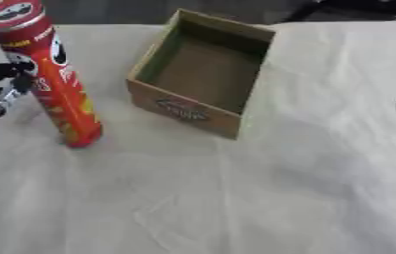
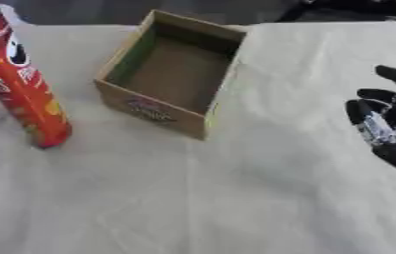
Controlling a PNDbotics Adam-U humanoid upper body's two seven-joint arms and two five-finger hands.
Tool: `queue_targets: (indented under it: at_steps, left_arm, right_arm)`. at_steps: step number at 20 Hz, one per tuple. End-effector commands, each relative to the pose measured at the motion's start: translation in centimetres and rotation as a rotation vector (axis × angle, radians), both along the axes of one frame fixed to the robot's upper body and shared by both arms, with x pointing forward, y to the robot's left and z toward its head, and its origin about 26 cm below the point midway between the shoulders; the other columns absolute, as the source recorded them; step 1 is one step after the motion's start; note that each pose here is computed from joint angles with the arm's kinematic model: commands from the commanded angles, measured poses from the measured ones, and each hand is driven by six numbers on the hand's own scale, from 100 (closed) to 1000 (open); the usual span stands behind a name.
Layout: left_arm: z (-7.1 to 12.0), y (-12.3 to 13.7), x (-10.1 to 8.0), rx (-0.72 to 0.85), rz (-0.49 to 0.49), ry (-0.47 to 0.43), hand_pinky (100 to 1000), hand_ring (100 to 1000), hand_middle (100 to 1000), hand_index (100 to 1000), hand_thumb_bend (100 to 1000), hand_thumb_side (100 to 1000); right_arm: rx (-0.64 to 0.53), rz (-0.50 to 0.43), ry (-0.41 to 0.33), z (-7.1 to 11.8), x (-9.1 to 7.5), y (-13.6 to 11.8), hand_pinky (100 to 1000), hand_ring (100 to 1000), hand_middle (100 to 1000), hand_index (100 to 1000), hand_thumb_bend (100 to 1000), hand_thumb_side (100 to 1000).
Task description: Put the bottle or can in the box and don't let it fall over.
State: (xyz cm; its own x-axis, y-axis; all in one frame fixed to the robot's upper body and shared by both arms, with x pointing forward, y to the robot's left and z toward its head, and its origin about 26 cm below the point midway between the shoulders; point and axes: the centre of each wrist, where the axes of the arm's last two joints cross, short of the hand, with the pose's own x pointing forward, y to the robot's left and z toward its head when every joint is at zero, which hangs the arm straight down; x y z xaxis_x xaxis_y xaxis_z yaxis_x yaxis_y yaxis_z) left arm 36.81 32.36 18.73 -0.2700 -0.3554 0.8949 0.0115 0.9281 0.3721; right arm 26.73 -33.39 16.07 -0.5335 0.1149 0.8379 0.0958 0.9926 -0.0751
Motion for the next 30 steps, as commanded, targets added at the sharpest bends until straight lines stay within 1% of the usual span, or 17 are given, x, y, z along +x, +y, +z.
queue_targets:
  at_steps: [1,4,9,12,17,23,30]
  left_arm:
    - [1.7,0.4,-0.5,0.048,-0.005,-0.060,1000,1000,798,906,657,540]
    - [2.1,0.2,-0.8,0.077,-0.031,-0.084,1000,1000,815,923,646,509]
    - [2.4,-0.2,-0.9,0.087,-0.088,-0.113,1000,1000,827,929,645,522]
    - [2.5,-0.3,-0.9,0.095,-0.124,-0.129,1000,1000,828,927,580,392]
    - [2.5,-0.3,-0.6,0.119,-0.176,-0.127,1000,1000,824,923,568,337]
    - [2.3,-0.4,-0.1,0.150,-0.196,-0.105,1000,1000,813,910,570,319]
    - [2.1,-0.5,0.4,0.146,-0.182,-0.079,1000,1000,807,896,573,347]
  right_arm:
    - [-0.016,0.007,-0.026,0.9,-0.1,-0.1,752,714,839,775,432,170]
    - [-0.015,0.007,-0.026,0.9,-0.1,-0.1,751,713,838,775,430,171]
    - [-0.013,0.008,-0.026,0.9,-0.1,-0.1,751,713,838,775,431,170]
    - [-0.013,0.009,-0.026,0.9,-0.1,0.0,752,714,838,776,430,170]
    - [-0.013,0.011,-0.026,0.9,-0.1,0.0,752,715,839,776,429,170]
    - [-0.014,0.013,-0.026,0.9,-0.1,0.0,752,715,839,776,427,171]
    - [-0.013,0.015,-0.024,0.9,-0.1,0.1,752,716,840,776,423,173]
